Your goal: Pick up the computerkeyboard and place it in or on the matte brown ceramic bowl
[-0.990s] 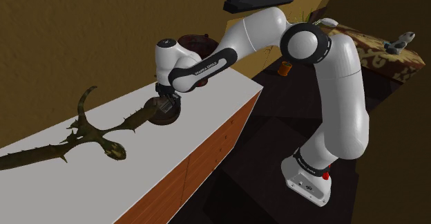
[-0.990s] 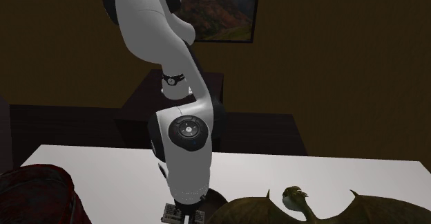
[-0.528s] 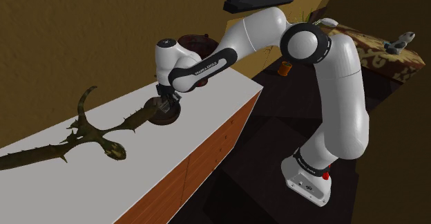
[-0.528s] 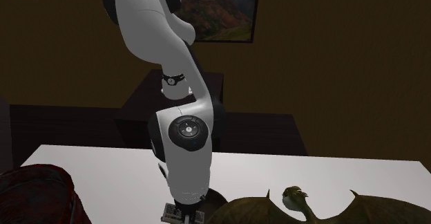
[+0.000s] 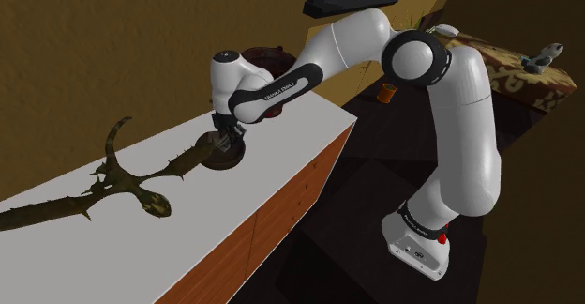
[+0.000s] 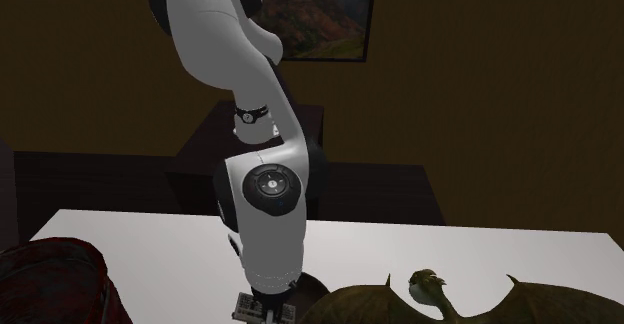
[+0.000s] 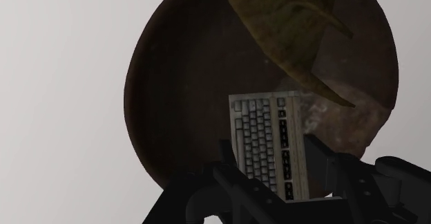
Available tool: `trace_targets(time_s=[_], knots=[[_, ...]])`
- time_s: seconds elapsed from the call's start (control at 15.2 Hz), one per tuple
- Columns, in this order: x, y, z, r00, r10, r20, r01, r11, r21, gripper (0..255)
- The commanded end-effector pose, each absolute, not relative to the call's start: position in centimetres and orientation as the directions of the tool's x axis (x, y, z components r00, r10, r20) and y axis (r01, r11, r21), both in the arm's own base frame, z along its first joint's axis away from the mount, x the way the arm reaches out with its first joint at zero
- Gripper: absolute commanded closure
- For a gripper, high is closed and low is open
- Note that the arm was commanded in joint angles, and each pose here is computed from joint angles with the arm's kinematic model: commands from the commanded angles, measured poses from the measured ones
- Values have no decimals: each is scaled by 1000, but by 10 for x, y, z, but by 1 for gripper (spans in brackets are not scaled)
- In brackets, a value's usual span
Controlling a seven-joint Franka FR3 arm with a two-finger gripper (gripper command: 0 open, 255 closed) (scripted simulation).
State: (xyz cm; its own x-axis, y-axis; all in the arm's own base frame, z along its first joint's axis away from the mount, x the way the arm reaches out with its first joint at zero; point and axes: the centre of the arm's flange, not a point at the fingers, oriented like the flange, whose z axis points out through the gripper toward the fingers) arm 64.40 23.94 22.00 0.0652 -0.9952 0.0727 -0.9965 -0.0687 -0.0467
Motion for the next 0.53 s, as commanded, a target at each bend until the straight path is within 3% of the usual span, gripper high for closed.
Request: trace_targets(time_s=[0.0,0.46], knots=[[643,240,230,65,-995,73,-997,-69,-47,255],[643,240,267,65,-995,73,-997,-69,-47,255]])
